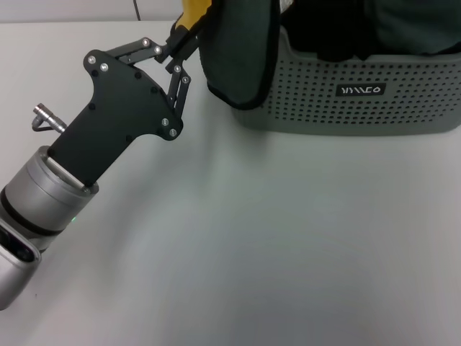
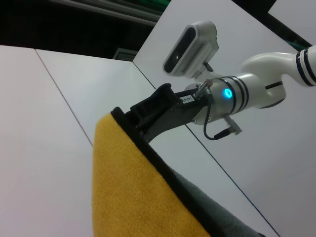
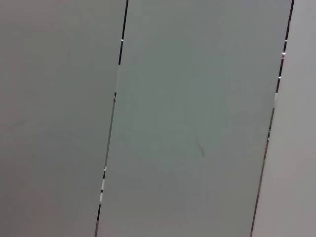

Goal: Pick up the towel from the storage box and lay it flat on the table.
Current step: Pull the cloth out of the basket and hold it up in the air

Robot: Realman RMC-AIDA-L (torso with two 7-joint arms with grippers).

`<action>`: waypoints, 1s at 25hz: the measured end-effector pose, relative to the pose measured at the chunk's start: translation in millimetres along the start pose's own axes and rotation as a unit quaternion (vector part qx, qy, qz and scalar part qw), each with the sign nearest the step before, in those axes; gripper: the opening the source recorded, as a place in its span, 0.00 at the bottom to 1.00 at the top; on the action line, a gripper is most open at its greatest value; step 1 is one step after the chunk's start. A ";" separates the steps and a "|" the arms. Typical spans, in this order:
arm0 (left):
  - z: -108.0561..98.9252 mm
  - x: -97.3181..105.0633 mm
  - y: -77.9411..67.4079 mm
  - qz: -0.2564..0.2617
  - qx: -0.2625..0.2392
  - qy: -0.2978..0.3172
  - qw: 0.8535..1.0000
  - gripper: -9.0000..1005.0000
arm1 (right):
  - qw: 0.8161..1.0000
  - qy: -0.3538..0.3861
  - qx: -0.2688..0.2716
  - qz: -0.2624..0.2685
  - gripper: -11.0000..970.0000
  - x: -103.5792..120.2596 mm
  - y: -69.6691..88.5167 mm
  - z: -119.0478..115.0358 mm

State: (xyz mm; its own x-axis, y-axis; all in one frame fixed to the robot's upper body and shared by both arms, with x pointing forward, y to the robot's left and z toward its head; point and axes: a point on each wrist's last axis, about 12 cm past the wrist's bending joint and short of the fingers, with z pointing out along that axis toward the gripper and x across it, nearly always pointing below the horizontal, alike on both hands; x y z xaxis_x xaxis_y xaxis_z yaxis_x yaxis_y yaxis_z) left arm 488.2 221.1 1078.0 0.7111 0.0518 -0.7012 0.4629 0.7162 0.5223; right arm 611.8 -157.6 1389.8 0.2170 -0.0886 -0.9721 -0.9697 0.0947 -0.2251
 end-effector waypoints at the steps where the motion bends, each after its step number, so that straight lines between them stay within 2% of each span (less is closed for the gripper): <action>1: -0.3 0.0 0.3 0.000 -0.002 0.001 1.000 0.05 | 1.000 -0.001 0.000 0.000 0.02 -0.2 0.1 -0.1; 17: -1.7 1.3 -0.4 -0.003 -0.001 0.009 1.000 0.30 | 1.000 -0.009 -0.003 -0.001 0.02 -2.5 0.9 -0.1; 22: -1.8 1.5 -1.6 -0.009 0.004 0.009 1.000 0.28 | 1.000 -0.009 -0.003 -0.001 0.02 -2.3 0.9 -0.3; 25: -2.4 1.5 -1.0 -0.020 0.004 0.010 1.000 0.05 | 1.000 -0.009 -0.003 0.000 0.02 -1.6 1.0 -0.9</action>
State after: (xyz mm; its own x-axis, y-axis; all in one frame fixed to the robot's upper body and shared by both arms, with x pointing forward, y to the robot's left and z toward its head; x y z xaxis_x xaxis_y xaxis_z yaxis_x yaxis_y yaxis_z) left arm 487.5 222.1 1075.3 0.6820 0.0374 -0.7304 0.4939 0.7129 0.4978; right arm 610.3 -158.3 1391.2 0.2197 -0.0705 -0.9730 -0.9701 0.0893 -0.2255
